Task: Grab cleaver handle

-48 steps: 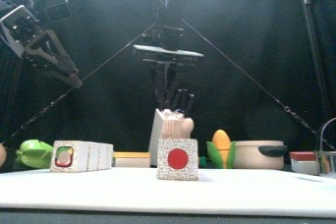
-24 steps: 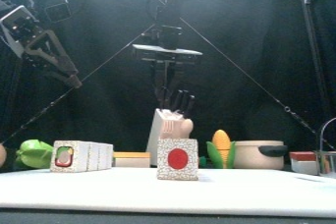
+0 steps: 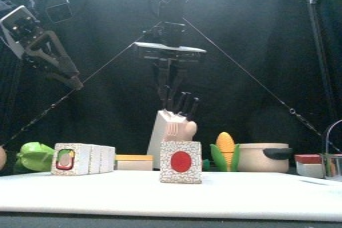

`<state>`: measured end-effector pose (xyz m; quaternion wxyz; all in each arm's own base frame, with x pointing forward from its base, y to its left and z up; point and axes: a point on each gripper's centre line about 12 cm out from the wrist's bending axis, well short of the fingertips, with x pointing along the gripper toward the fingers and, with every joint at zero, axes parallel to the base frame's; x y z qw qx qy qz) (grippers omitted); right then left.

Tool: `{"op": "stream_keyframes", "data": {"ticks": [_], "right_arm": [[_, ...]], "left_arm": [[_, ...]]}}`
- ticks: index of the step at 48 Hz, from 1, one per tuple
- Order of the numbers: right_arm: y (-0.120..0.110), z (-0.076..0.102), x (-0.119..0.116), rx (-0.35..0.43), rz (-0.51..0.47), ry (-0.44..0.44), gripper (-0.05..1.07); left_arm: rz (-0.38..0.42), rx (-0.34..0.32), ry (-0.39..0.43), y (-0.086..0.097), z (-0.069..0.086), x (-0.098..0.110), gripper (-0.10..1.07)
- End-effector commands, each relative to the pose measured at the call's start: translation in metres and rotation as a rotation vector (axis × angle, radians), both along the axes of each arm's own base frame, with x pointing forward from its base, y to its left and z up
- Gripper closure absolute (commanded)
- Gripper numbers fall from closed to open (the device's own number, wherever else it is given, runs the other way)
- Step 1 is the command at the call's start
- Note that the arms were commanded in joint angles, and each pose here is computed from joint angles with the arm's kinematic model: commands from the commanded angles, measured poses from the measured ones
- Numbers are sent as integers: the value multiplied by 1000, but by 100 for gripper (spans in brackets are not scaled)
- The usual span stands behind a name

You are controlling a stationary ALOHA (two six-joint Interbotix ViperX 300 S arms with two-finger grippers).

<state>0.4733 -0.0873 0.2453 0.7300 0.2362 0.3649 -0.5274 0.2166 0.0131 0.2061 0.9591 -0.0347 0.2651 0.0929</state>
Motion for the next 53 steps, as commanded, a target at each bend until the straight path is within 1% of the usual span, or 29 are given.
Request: {"op": "stream_keyframes", "data": {"ticks": [1,18,27,40,46,53], "right_arm": [[2,26,-1,-8,8,-64,52],[12,31,-1,-27,41,-68,52],[12,34,-7,-30,44,-63,52],[18,36,-18,-30,64,-64,52],[19,38,-20,-40,94,-88,52],[19,35,-19,-33,140,-129,52]], "left_arm": [[-1,2,-12,0,4,2,7],[-1,1,-11,0,4,2,7],[-1,3,-11,0,4,2,7],[-1,1,-11,0,4,2,7],[-1,3,-11,0,4,2,7],[-1,3,-11,0,4,2,7]]}}
